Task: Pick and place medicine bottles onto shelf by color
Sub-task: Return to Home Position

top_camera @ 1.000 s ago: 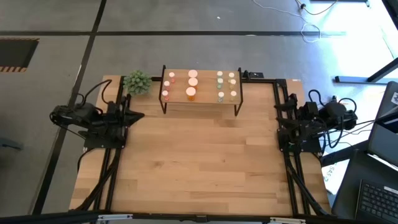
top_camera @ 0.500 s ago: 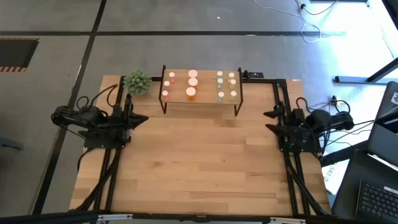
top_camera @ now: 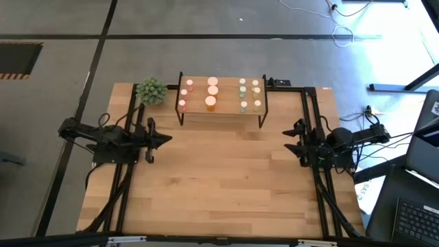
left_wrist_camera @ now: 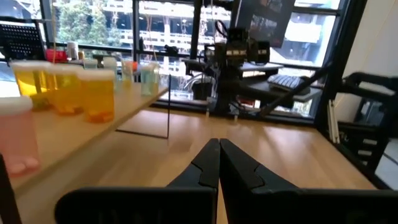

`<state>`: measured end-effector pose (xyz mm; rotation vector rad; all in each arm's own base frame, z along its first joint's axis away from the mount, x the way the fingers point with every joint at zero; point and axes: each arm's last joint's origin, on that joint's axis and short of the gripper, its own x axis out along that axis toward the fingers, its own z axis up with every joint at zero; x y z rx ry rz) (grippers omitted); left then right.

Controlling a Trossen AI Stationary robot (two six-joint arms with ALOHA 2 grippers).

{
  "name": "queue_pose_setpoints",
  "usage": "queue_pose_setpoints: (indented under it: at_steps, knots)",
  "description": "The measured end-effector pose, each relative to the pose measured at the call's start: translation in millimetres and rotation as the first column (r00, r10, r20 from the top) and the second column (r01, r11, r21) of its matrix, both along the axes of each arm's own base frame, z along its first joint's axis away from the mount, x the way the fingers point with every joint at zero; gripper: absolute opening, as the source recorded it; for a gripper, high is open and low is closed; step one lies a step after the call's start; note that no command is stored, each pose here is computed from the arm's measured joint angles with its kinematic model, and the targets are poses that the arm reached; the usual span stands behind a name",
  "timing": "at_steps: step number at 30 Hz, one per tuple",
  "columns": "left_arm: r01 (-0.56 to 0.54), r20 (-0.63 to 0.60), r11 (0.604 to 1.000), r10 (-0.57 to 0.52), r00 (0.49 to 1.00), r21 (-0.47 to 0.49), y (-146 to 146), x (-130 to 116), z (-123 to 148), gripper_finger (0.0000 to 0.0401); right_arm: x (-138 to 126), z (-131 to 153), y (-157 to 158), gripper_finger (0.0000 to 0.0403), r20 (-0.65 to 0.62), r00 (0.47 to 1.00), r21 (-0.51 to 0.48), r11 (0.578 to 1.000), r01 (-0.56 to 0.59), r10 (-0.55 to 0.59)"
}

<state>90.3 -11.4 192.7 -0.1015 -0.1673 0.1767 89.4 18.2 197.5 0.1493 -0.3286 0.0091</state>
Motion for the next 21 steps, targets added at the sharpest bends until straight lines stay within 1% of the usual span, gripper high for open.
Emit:
queue_pose_setpoints:
  at_steps: [4, 7, 10, 13, 16, 21]
  knots:
    - [0.01, -0.04, 1.0, -0.009, 0.999, 0.005, -1.2, 3.6, -15.1, 0.0, 1.1, -3.3, 0.3, 0.025, -0.035, 0.999, -0.024, 1.0, 0.004, -0.005]
    - [0.018, -0.064, 1.0, -0.017, 0.998, 0.007, -1.5, 3.9, -17.4, 0.0, 2.7, -9.6, 0.8, 0.025, -0.101, 0.995, -0.004, 1.0, -0.006, 0.006]
    - [0.026, -0.071, 0.999, -0.023, 0.997, 0.042, -1.8, 3.9, -17.4, 0.0, 4.2, -17.3, 1.2, 0.025, -0.179, 0.984, 0.027, 1.0, -0.015, 0.019]
    - [0.03, -0.069, 0.998, -0.026, 0.997, 0.054, -1.9, 3.9, -17.0, 0.0001, 4.9, -23.4, 1.4, 0.025, -0.238, 0.971, 0.044, 0.999, -0.016, 0.026]
    - [0.03, -0.067, 0.998, -0.027, 0.997, 0.057, -2.0, 3.9, -16.8, 0.0001, 5.1, -25.6, 1.5, 0.025, -0.26, 0.965, 0.049, 0.999, -0.016, 0.028]
    - [0.029, -0.069, 0.997, -0.024, 0.997, 0.07, -1.9, 3.9, -16.8, 0.0001, 5.1, -25.4, 1.4, 0.025, -0.258, 0.966, 0.049, 0.999, -0.016, 0.028]
